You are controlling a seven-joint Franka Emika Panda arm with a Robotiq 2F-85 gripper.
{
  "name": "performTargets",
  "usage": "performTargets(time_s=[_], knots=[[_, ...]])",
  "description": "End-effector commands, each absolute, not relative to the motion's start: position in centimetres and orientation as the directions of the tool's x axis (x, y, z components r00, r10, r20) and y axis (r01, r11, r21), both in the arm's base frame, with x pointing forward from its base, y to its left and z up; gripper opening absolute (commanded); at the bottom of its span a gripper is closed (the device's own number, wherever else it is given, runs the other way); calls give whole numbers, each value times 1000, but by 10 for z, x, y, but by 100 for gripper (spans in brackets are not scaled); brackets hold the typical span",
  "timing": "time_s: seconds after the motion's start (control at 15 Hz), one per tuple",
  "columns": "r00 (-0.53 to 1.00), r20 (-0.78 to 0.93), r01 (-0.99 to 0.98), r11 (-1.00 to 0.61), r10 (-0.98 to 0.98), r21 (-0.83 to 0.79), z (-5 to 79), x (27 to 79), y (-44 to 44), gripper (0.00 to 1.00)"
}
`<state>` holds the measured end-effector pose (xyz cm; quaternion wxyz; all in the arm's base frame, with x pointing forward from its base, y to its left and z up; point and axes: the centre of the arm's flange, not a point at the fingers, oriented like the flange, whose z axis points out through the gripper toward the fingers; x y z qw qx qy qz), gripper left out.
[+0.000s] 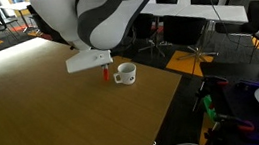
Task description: Put the marker in the white cup
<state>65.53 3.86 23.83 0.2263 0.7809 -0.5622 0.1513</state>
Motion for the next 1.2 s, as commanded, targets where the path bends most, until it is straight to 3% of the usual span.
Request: performTargets(time_s=[0.0, 0.47, 0.8, 0.87, 1.13], knots=[[205, 570, -974, -109, -796, 197, 255, 643, 36, 6], [6, 702, -975, 152, -712, 162, 262, 632, 25, 6], [-44, 751, -971, 206, -659, 125, 264, 630, 23, 6], [-16, 737, -974, 176, -676, 141, 254, 632, 24, 24], [-20, 738, -973, 182, -674, 141, 254, 632, 22, 24]])
